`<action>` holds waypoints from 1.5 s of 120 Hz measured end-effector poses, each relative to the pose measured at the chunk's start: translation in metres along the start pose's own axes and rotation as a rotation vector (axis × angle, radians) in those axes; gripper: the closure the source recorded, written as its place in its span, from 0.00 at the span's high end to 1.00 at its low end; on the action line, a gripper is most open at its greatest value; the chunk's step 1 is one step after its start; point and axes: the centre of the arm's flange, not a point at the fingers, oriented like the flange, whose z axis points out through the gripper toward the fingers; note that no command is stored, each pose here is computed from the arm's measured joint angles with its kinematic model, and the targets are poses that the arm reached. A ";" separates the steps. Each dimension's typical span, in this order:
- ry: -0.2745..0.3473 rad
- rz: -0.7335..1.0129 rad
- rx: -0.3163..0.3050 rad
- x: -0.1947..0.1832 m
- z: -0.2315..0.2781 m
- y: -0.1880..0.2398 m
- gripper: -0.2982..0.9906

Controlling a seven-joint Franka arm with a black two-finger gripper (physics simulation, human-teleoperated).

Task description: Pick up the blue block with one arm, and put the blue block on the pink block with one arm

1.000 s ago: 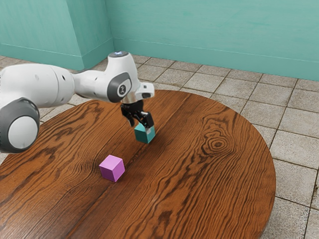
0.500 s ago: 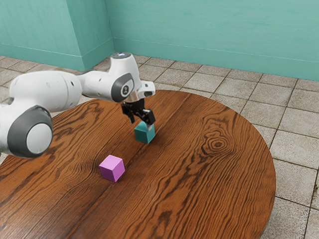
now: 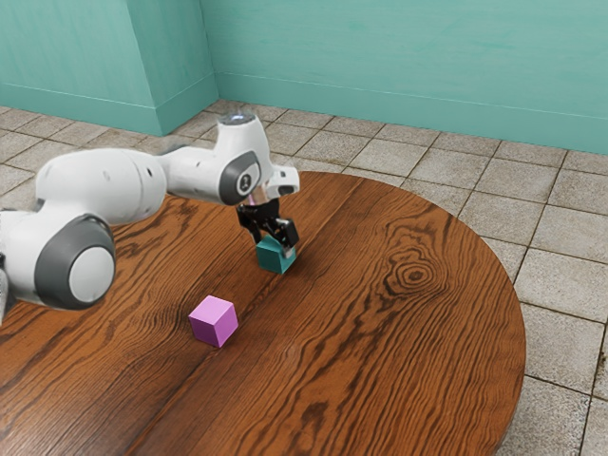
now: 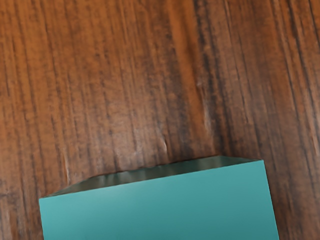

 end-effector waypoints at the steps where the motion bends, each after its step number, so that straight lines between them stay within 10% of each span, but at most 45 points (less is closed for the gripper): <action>1: 0.000 0.000 0.000 0.000 0.000 0.000 0.77; 180: -0.061 -0.014 -0.008 0.012 0.007 -0.005 0.77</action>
